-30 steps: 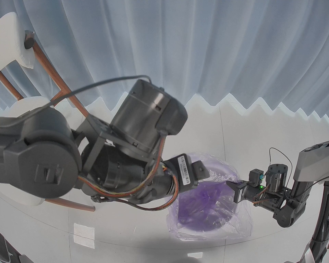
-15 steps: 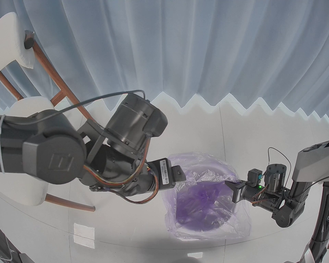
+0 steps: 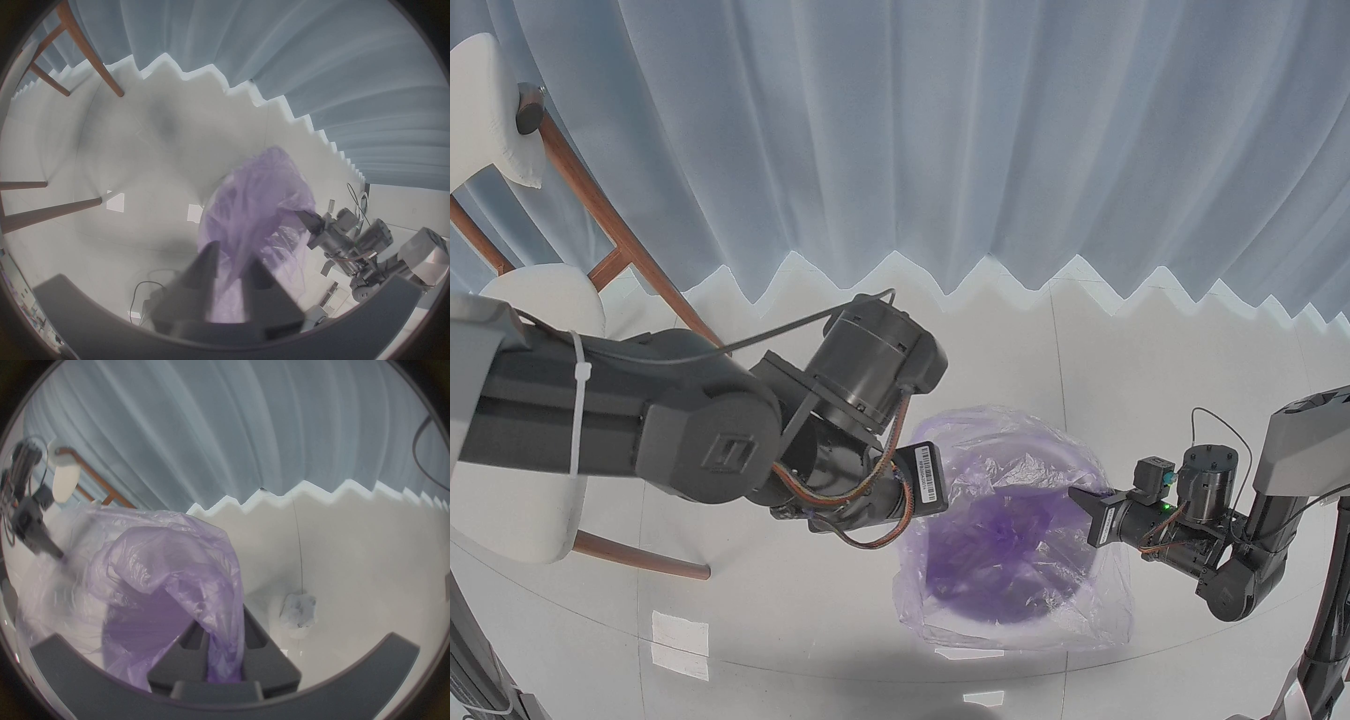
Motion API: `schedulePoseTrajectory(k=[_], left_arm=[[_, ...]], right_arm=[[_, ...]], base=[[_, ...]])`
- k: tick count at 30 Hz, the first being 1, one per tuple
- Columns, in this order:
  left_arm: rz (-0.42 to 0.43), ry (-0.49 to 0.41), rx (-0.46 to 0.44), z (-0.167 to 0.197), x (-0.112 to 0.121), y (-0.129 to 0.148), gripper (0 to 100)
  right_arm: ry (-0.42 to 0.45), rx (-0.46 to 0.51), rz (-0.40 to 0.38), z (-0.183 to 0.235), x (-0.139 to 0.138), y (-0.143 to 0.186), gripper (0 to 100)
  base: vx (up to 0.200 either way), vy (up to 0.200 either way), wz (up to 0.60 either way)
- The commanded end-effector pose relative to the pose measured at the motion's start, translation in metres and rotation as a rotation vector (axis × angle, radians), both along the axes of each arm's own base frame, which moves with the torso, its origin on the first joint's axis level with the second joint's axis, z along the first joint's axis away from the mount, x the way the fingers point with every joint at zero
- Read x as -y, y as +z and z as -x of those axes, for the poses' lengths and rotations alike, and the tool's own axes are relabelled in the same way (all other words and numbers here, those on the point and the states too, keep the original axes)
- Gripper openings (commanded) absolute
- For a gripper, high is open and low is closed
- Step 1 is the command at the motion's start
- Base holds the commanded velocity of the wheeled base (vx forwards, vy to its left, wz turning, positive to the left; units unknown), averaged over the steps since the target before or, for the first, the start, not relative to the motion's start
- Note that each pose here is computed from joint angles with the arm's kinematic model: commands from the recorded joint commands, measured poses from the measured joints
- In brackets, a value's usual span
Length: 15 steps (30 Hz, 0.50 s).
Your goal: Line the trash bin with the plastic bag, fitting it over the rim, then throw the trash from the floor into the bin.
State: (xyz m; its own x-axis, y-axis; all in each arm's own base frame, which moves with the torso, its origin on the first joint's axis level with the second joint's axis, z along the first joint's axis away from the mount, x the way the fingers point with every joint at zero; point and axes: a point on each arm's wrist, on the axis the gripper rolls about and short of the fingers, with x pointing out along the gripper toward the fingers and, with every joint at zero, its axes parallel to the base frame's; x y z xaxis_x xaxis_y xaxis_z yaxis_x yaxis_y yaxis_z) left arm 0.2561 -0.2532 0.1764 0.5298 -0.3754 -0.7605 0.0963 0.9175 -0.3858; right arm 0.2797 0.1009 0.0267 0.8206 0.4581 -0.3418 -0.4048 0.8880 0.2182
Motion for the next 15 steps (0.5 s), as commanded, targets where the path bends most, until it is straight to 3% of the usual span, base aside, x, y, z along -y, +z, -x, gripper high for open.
schedulePoseTrajectory(k=[1,11,15], left_arm=[[-0.008,0.045,-0.007,-0.012,-0.012,-0.003,0],[0.041,0.179,0.042,-0.035,-0.049,0.016,0],[0.067,0.22,0.076,-0.046,-0.059,0.027,0]], right_arm=[[-0.044,0.007,-0.08,-0.001,0.002,0.013,0],[-0.113,-0.053,-0.34,0.0,0.004,0.034,0],[-0.07,-0.069,-0.394,0.003,0.004,0.041,0]], base=[[0.0,0.0,0.0],[0.0,0.0,0.0],[0.0,0.0,0.0]])
